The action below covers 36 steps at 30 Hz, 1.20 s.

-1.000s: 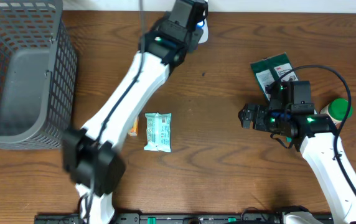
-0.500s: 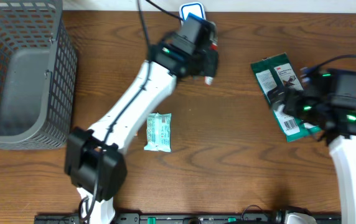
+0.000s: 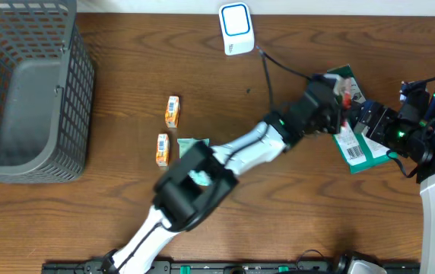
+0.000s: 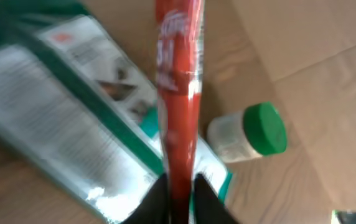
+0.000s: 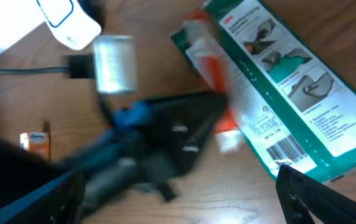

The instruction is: Scan the item barcode

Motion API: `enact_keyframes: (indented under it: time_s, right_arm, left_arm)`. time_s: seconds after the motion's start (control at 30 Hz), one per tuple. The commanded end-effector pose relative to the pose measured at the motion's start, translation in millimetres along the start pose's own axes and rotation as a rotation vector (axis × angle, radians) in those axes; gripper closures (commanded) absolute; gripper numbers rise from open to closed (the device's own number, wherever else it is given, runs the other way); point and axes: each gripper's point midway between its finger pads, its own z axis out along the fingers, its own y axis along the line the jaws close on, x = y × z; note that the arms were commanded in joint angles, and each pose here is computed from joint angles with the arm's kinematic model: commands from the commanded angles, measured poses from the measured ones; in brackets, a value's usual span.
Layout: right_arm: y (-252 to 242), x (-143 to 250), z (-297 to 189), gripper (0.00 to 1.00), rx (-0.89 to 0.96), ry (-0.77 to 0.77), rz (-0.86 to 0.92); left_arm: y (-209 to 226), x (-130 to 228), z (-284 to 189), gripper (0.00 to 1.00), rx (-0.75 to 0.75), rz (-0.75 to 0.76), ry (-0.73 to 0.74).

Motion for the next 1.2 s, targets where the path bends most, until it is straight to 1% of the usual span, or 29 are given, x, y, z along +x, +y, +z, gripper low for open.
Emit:
enact_keyframes:
  time_s: [0.0, 0.03, 0.07, 0.1, 0.13, 0.27, 0.37, 0.43, 0.47, 0.5, 0.53, 0.6, 0.7, 0.83, 0.87, 1.03, 1.17]
  right_arm:
    - [1, -2, -2, 0.06, -0.012, -0.003, -0.02]
    - [1, -1, -2, 0.06, -0.012, -0.003, -0.02]
    - [1, -1, -2, 0.05, -0.012, -0.003, -0.02]
    - [1, -1, -2, 0.03, -0.012, -0.002, -0.02]
    - [1, -1, -2, 0.01, -0.011, 0.0, -0.019]
    - [1, 1, -2, 0.01, -0.01, 0.006, -0.017]
    - [0, 2, -2, 0.01, -0.01, 0.01, -0.014]
    - [0, 3, -2, 0.01, -0.01, 0.014, -0.013]
    - [0, 3, -2, 0.01, -0.009, 0.017, -0.011]
    - [1, 5, -2, 0.01, -0.013, 0.022, -0.009]
    - [2, 6, -2, 0.01, -0.021, 0.026, -0.008]
    - [9, 8, -2, 0.01, -0.058, 0.038, -0.007]
    - [21, 12, 0, 0.01, -0.101, 0.056, -0.026]
    - [42, 21, 7, 0.01, -0.141, 0.087, -0.109]
    - [51, 26, 11, 0.01, -0.159, 0.103, -0.135]
    - [85, 44, 31, 0.01, -0.223, 0.167, -0.232]
    - [110, 68, 53, 0.01, -0.253, 0.247, -0.297]
  left_arm:
    - [-5, 4, 10, 0.35, 0.043, -0.023, -0.026]
    - [-4, 3, 10, 0.27, 0.036, -0.015, -0.035]
    - [-1, 3, 10, 0.24, 0.022, -0.001, -0.036]
    - [-1, 1, 9, 0.23, 0.019, 0.024, -0.038]
    - [0, -1, 8, 0.23, 0.015, 0.042, -0.039]
    - [-5, -11, -6, 0.22, -0.01, 0.089, -0.025]
    - [-18, -26, -27, 0.22, -0.03, 0.128, -0.015]
    - [-20, -39, -46, 0.21, -0.08, 0.15, -0.017]
    - [-17, -48, -61, 0.21, -0.136, 0.157, -0.02]
    - [-7, -57, -82, 0.21, -0.233, 0.16, -0.02]
    - [-2, -61, -94, 0.21, -0.283, 0.161, -0.017]
    - [17, -66, -134, 0.21, -0.434, 0.158, 0.017]
    - [46, -64, -196, 0.21, -0.64, 0.124, 0.087]
    - [85, -63, -281, 0.21, -0.912, 0.085, 0.153]
    - [98, -63, -311, 0.21, -0.999, 0.063, 0.179]
    - [133, -53, -378, 0.21, -1.15, -0.062, 0.278]
    - [160, -48, -419, 0.21, -1.24, -0.174, 0.323]
